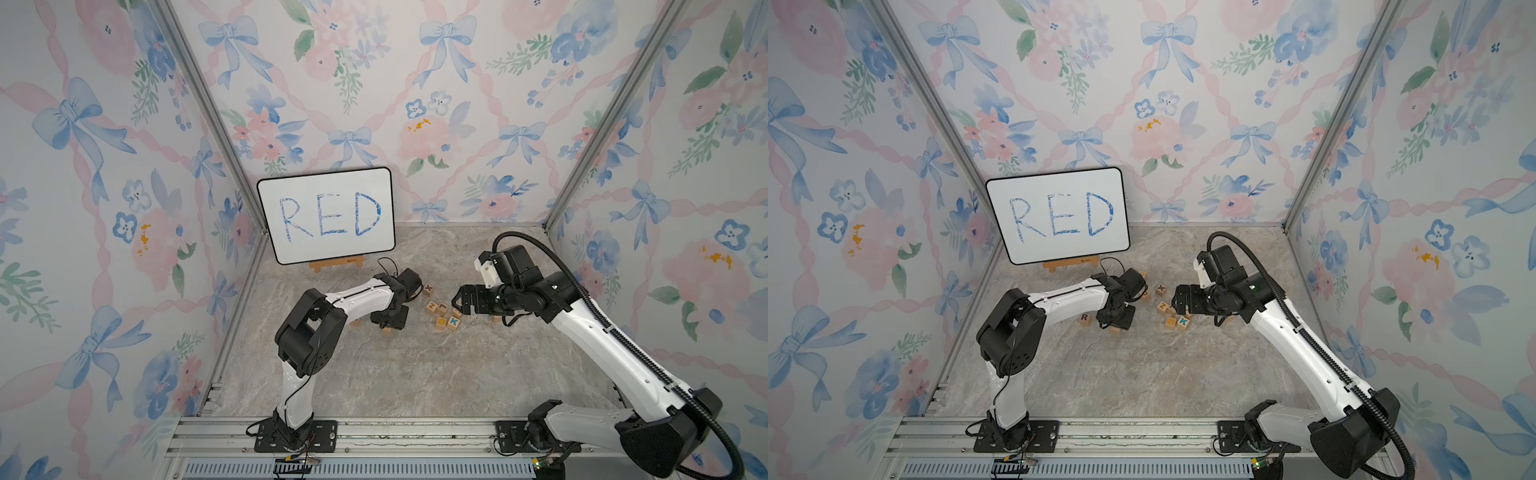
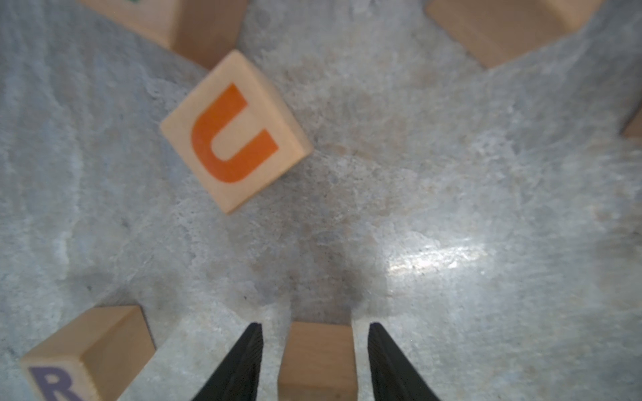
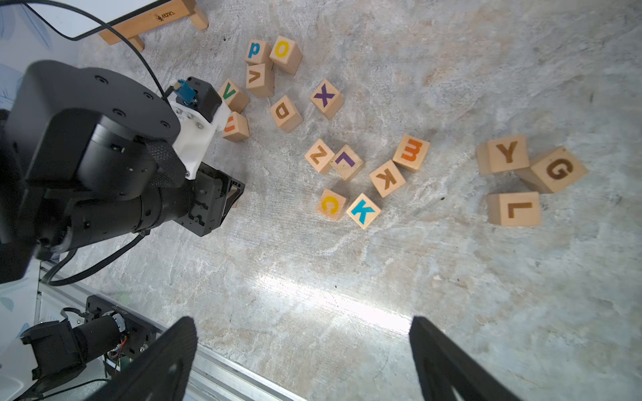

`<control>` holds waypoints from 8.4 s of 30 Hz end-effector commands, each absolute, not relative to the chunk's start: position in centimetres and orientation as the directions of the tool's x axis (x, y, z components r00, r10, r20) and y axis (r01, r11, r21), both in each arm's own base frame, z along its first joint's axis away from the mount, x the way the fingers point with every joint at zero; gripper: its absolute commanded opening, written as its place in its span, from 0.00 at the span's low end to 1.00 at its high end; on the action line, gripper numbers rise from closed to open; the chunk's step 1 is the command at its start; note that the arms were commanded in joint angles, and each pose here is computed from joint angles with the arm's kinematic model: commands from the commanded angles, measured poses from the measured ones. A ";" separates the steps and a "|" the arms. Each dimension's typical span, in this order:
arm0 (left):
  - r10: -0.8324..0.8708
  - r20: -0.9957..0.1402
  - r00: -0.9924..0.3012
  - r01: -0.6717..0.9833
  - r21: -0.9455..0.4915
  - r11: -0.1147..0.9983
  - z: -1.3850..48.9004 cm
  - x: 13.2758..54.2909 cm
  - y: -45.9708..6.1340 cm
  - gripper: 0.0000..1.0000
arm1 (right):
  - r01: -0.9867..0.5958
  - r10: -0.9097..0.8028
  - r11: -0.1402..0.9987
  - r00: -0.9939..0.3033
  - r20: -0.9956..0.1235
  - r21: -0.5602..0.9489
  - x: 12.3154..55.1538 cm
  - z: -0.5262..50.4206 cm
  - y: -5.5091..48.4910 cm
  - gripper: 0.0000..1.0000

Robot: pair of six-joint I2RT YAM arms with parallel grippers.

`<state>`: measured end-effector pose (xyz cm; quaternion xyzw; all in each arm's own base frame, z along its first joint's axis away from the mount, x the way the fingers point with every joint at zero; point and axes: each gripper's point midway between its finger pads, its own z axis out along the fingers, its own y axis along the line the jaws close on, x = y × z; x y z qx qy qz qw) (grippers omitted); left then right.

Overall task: Assemble the uppercase word "red" with letter blocks
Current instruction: Adjust the letter block at the center of the board, then pick up the letter block from the center of the board, then place the letter block at the center of the board, then pick up the letter block from the center of the board.

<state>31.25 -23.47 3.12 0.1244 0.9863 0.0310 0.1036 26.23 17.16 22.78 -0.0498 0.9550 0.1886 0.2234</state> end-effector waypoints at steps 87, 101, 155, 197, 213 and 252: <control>0.298 -0.342 -0.891 0.317 0.001 0.949 8.8 34.0 -26.6 0.98 | -0.030 0.148 0.898 -0.918 -0.367 0.439 26.9 21.7 14.2 0.97; -0.337 -0.191 -0.922 -0.296 -0.214 0.931 8.1 31.6 -25.4 0.86 | 0.019 0.204 0.897 -0.904 -0.376 0.441 26.3 20.5 13.4 0.97; 0.051 -0.188 -0.981 0.051 0.004 0.999 3.9 32.3 -21.4 0.22 | 0.027 0.214 0.897 -0.900 -0.380 0.441 26.3 20.4 13.1 0.97; -0.023 -0.342 -0.939 0.011 -0.096 0.995 10.9 36.0 -21.2 0.98 | -0.033 0.128 0.922 -0.915 -0.383 0.386 27.1 20.0 15.4 0.97; -0.130 -0.576 -0.807 -0.008 -0.209 0.978 21.8 35.3 -18.5 0.98 | -0.115 -0.043 0.968 -0.952 -0.304 0.223 34.9 16.1 21.9 0.98; -0.222 -0.567 -0.793 -0.037 -0.320 0.947 22.3 29.8 -13.3 0.98 | -0.420 -0.422 0.906 -0.881 -0.213 -0.056 42.6 3.3 30.2 0.61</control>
